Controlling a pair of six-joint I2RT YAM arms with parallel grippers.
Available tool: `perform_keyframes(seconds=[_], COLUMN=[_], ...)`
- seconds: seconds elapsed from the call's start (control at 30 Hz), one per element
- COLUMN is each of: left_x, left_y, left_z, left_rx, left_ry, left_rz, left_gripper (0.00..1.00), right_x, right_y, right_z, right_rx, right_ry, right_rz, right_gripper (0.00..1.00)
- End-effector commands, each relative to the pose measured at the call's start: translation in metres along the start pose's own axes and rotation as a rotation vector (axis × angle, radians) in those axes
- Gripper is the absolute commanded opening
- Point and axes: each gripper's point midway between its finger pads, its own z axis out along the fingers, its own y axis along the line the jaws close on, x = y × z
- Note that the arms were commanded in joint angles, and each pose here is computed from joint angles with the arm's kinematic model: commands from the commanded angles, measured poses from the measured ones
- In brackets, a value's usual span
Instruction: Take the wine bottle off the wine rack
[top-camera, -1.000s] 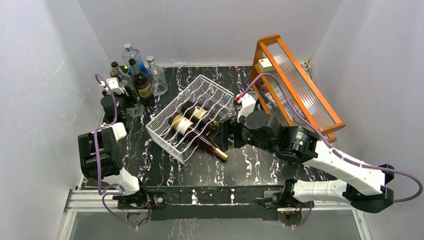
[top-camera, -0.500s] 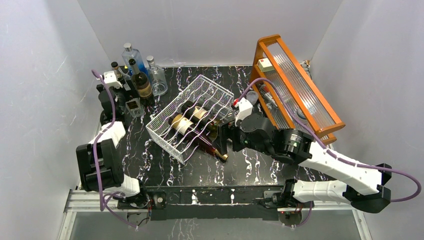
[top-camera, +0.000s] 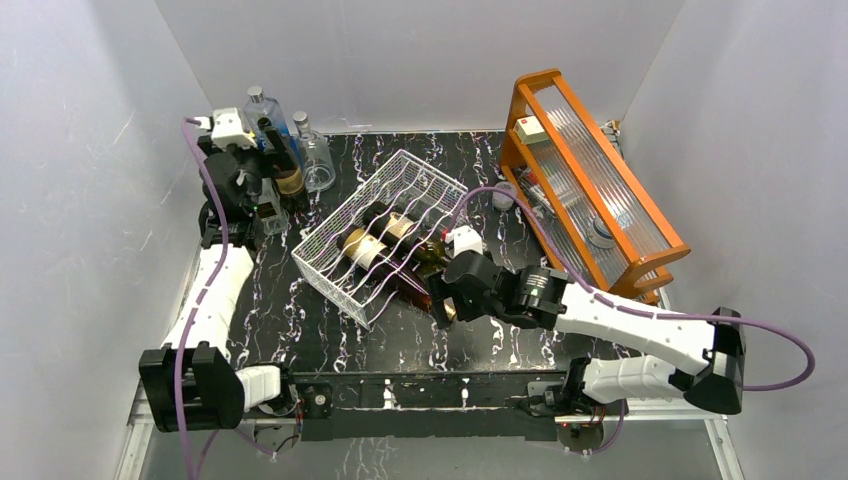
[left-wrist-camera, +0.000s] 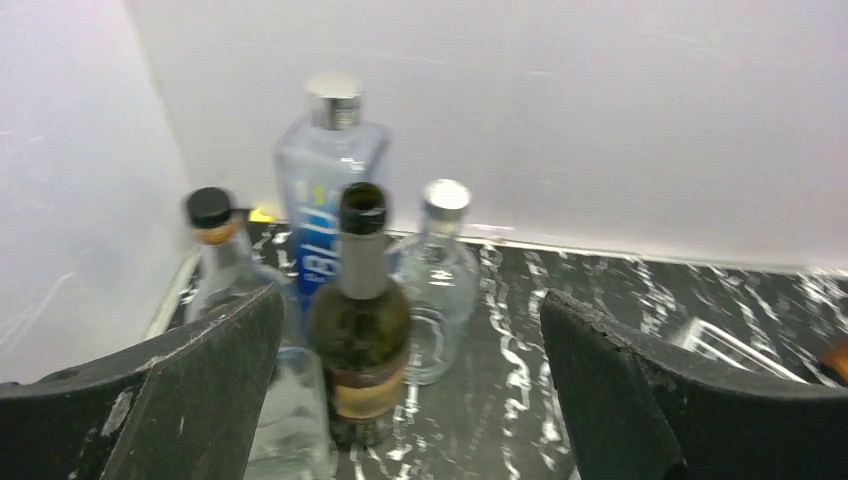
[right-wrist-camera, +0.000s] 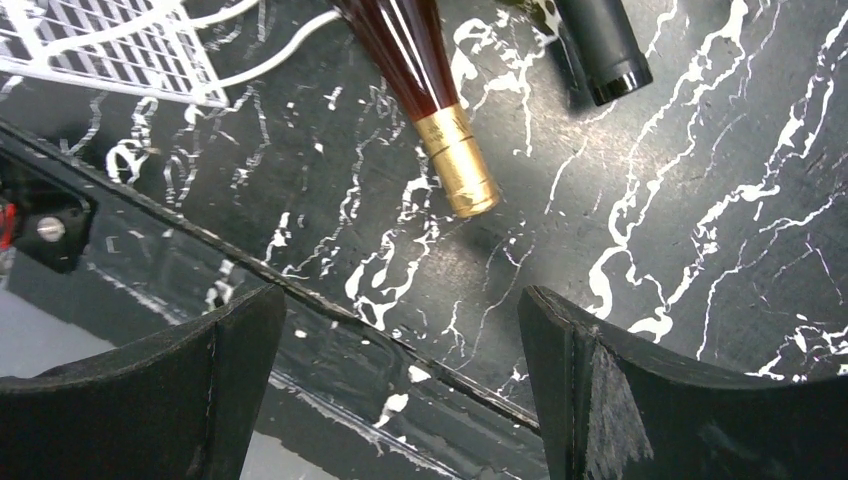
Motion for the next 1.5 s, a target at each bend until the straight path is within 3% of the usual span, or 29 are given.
perform_keyframes(seconds=[0.0, 0.23, 0.37, 0.6, 0.8, 1.03, 1.23, 1.47], left_x=[-0.016, -0.008, -0.001, 0.007, 0.008, 0.008, 0.013, 0.014], left_y=[-0.057, -0.162, -0.197, -0.2, -0.195, -0.195, -0.193, -0.195], left_z=[-0.016, -0.055, -0.076, -0.08, -0.078, -0.079, -0.076, -0.076], left_rx=[0.192, 0.545, 0.669, 0.661, 0.636, 0.637, 0.632, 0.641], left_ry=[-0.007, -0.057, -0.077, -0.09, -0.103, -0.108, -0.102, -0.103], left_rz=[0.029, 0.089, 0.14, 0.184, 0.22, 0.232, 0.256, 0.256], left_gripper=[0.98, 0.98, 0.98, 0.98, 0.98, 0.98, 0.98, 0.98], right_x=[-0.006, -0.024, -0.032, -0.041, -0.047, -0.049, -0.042, -0.029], right_y=[-0.015, -0.043, -0.066, -0.093, -0.091, -0.091, -0.072, -0.08], right_z=[0.016, 0.05, 0.068, 0.104, 0.133, 0.163, 0.177, 0.175], right_rx=[0.077, 0.035, 0.051, 0.024, -0.066, -0.095, -0.236, -0.211], right_ry=[-0.034, -0.024, -0.016, 0.019, -0.004, 0.01, 0.009, -0.014], right_rz=[0.032, 0.142, 0.144, 0.126, 0.013, -0.023, -0.082, -0.093], right_gripper=[0.98, 0.98, 0.98, 0.98, 0.96, 0.75, 0.63, 0.47])
